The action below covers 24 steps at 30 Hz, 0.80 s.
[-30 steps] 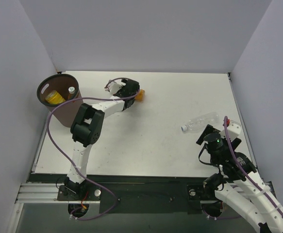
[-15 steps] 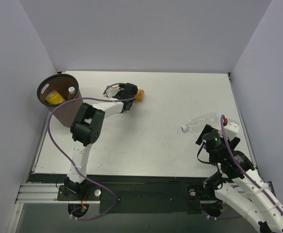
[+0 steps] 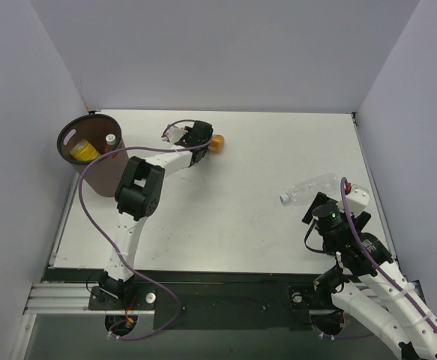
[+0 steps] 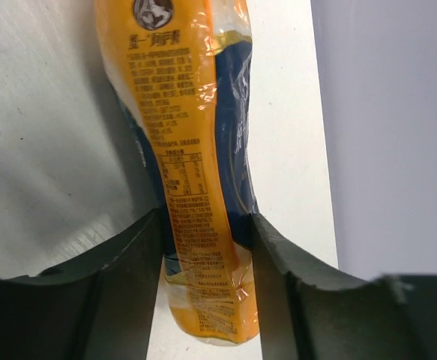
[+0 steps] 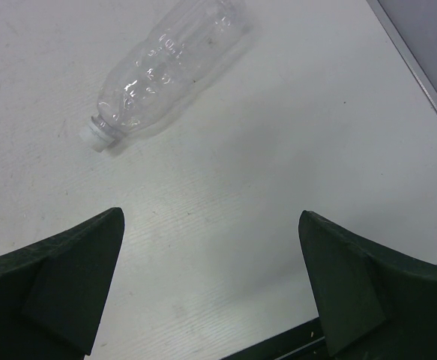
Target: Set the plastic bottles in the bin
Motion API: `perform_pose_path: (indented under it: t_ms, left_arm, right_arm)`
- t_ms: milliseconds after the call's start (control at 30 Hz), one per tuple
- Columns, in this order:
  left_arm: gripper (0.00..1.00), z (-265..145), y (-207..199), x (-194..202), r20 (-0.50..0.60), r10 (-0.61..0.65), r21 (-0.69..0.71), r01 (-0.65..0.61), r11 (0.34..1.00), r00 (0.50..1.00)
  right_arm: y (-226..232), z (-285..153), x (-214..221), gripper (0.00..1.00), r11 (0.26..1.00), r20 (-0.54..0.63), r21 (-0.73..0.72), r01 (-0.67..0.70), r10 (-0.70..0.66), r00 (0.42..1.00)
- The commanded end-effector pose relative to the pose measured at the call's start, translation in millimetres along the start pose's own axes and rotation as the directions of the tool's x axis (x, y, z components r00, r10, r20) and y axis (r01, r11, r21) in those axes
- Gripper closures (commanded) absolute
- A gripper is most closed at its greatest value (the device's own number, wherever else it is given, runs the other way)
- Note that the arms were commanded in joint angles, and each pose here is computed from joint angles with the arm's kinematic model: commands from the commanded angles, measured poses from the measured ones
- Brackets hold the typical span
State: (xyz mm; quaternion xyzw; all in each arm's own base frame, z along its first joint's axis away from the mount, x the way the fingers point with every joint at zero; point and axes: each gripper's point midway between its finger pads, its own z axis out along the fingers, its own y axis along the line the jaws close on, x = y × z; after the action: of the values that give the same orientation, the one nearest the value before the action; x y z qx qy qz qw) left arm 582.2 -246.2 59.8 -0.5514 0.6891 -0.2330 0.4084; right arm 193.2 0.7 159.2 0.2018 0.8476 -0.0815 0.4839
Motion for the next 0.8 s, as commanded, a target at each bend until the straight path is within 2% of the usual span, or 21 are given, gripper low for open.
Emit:
perform_pose_path:
  t_ms: [0,133,200,267,300,333,433,500,567,600,733,767]
  left_arm:
    - [0.51,-31.4,-43.9,-15.1,0.013,0.090,0.102,-0.091,0.991,0.996]
    - [0.54,-65.5,-72.0,-5.2,-0.042,0.198,0.258,-0.180,0.949,0.979]
    - [0.55,-88.2,-83.1,-2.1,-0.019,0.313,0.300,-0.293,0.908,0.950]
    - [0.57,-115.1,-94.1,-2.1,0.020,0.422,0.354,-0.401,0.845,0.906]
    - [0.57,-134.2,-105.7,-4.2,0.065,0.494,0.392,-0.477,0.786,0.867]
    - [0.57,-145.0,-110.5,-9.9,0.096,0.521,0.395,-0.513,0.762,0.848]
    - [0.58,-199.6,-137.6,-41.8,0.251,0.617,0.408,-0.659,0.631,0.746]
    - [0.59,-228.6,-148.6,-69.0,0.322,0.620,0.413,-0.695,0.588,0.716]
    - [0.59,-254.8,-152.2,-96.5,0.401,0.646,0.390,-0.759,0.522,0.650]
    - [0.60,-272.6,-156.0,-117.5,0.456,0.656,0.357,-0.799,0.484,0.601]
    - [0.70,-302.8,-146.3,-188.5,0.526,0.705,0.181,-0.873,0.453,0.475]
    - [0.70,-309.3,-146.3,-200.2,0.540,0.705,0.158,-0.878,0.451,0.459]
  right_arm:
    - [-1.5,-0.7,-4.6,0.05,1.000,0.007,0.021,0.021,-0.021,1.000]
    - [5.3,0.3,-7.2,0.05,1.000,0.006,0.004,0.010,-0.010,1.000]
    - [9.6,0.5,-7.8,0.05,1.000,0.007,-0.012,-0.002,0.002,1.000]
    - [13.7,1.8,-6.3,0.05,1.000,0.005,-0.027,-0.015,0.015,1.000]
    - [14.7,2.8,-4.0,0.05,0.999,0.000,-0.031,-0.016,0.016,1.000]
    - [17.3,3.4,-2.9,0.05,0.999,-0.005,-0.039,-0.021,0.021,1.000]
    - [18.9,5.0,3.0,0.05,0.999,-0.019,-0.047,-0.025,0.024,1.000]
    - [19.9,4.5,3.6,0.05,0.998,-0.021,-0.055,-0.028,0.027,0.999]
    - [21.5,2.2,1.2,0.06,0.997,-0.021,-0.069,-0.023,0.021,1.000]
    - [19.4,1.5,0.1,0.06,0.998,-0.015,-0.065,-0.016,0.015,1.000]
    - [12.8,1.2,-1.4,0.05,0.999,0.006,-0.052,-0.010,0.011,1.000]
    - [14.1,1.3,-1.4,0.05,0.998,0.005,-0.057,-0.011,0.011,1.000]
